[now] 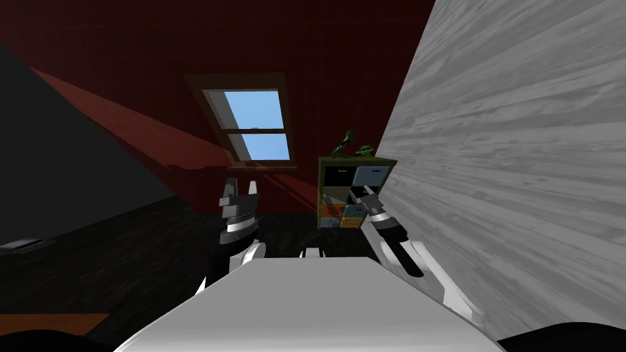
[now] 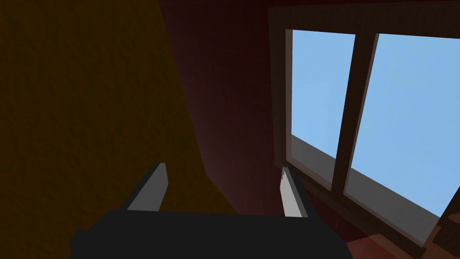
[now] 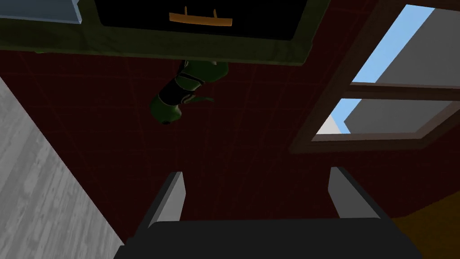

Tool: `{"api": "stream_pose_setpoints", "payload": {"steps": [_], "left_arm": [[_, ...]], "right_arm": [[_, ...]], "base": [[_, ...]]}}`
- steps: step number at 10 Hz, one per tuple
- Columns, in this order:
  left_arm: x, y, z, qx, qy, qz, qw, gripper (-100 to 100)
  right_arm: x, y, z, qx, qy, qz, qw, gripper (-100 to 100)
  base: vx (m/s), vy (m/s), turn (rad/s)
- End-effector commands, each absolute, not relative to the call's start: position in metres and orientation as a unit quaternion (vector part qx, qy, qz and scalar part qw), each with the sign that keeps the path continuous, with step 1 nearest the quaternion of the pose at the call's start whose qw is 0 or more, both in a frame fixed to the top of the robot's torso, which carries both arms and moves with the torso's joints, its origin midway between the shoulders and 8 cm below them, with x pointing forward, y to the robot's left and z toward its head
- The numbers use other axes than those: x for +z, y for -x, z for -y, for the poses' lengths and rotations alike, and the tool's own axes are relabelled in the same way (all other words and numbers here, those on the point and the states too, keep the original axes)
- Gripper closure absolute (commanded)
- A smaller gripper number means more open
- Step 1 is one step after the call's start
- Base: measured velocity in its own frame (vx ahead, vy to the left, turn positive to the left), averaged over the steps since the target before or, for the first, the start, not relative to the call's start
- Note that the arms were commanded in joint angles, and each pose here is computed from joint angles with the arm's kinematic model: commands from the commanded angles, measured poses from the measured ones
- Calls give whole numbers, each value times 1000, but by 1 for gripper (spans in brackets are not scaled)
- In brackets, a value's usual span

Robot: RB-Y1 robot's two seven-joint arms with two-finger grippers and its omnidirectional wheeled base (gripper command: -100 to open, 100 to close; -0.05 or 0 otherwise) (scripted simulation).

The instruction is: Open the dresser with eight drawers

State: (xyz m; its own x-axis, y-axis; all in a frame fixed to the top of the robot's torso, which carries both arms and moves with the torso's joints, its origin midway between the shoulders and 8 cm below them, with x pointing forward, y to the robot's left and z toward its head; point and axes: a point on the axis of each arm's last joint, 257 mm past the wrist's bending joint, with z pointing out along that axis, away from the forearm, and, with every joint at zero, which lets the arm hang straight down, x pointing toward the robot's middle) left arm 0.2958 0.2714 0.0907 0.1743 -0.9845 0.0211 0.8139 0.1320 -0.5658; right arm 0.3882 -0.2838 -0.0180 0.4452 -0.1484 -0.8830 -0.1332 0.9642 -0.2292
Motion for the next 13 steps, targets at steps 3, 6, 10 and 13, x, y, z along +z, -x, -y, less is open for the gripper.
{"api": "stream_pose_setpoints", "payload": {"steps": [3,6,10,13], "left_arm": [[91,-296,-271,-616,233,-183,730,0],[91,-296,-271,-616,233,-183,730,0],[91,-296,-271,-616,233,-183,730,0],[91,-296,-271,-616,233,-183,730,0]], "right_arm": [[-29,-400,307,-134,212,-529,811,-100],[-34,-407,325,-212,260,-524,783,-100],[-37,-416,353,-319,325,-507,731,-100],[-37,-421,371,-386,366,-489,691,-100]], "base": [[107,60,-23],[108,74,-25],[101,62,-28],[101,48,-23]]}}
